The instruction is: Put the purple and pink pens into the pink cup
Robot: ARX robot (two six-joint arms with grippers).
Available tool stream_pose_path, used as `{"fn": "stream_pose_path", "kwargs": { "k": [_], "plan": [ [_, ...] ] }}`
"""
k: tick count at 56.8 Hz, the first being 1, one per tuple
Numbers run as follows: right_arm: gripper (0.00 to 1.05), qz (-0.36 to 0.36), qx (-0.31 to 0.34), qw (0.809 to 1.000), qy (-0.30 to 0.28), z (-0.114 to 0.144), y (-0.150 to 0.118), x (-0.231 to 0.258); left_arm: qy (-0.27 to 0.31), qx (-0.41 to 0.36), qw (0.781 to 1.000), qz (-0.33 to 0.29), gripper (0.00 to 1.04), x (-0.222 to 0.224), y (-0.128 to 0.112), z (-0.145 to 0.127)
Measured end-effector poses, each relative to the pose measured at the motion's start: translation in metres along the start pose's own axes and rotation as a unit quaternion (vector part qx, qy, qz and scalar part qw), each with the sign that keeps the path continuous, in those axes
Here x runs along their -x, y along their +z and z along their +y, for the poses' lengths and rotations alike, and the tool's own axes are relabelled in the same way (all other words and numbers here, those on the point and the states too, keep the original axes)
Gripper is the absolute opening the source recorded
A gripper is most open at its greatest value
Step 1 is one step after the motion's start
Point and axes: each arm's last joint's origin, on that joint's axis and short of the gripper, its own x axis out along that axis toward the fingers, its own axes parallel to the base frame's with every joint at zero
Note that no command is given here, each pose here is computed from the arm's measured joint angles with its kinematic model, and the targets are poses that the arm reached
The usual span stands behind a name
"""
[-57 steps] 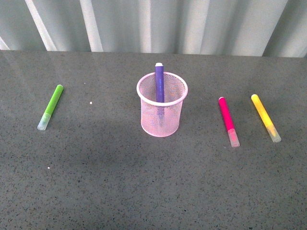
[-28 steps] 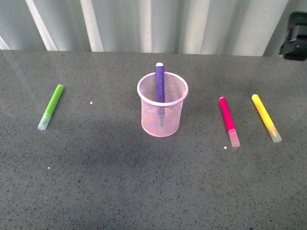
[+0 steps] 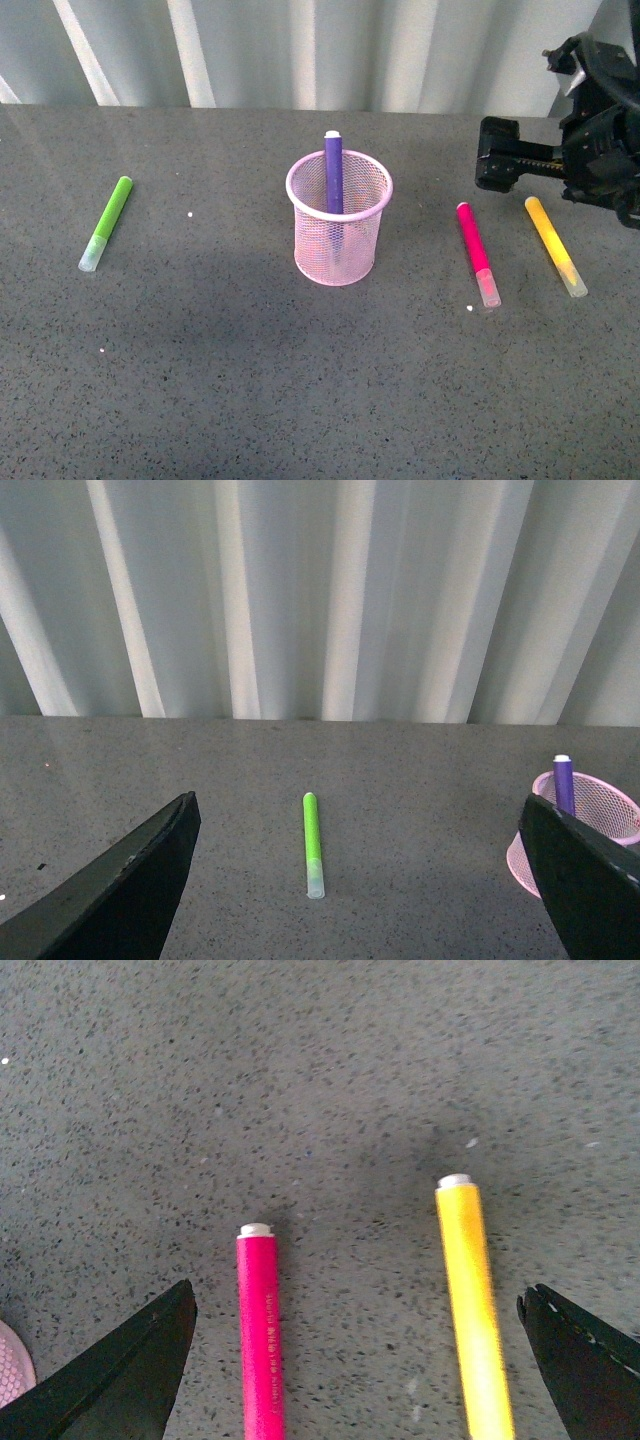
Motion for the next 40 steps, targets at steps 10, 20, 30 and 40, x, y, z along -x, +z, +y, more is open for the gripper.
{"fn": "stream_pose_path", "kwargs": {
  "k": [10,20,30,40],
  "plan": [
    [0.98,0.013,0.003,1.000,0.011,0.010,-0.005,-0.014,0.000,0.000,1.000,0.000,0.98,0.000,0.000,0.000],
    [0.98,0.028,0.003,0.999,0.021,0.020,-0.014,-0.025,0.000,0.000,1.000,0.000,0.98,0.000,0.000,0.000],
    [0.98,0.042,0.007,0.999,0.027,0.028,-0.024,-0.035,0.000,0.000,1.000,0.000,0.98,0.000,0.000,0.000],
    [0.98,0.044,0.007,0.999,0.025,0.028,-0.026,-0.039,0.000,0.000,1.000,0.000,0.98,0.000,0.000,0.000]
  ]
}}
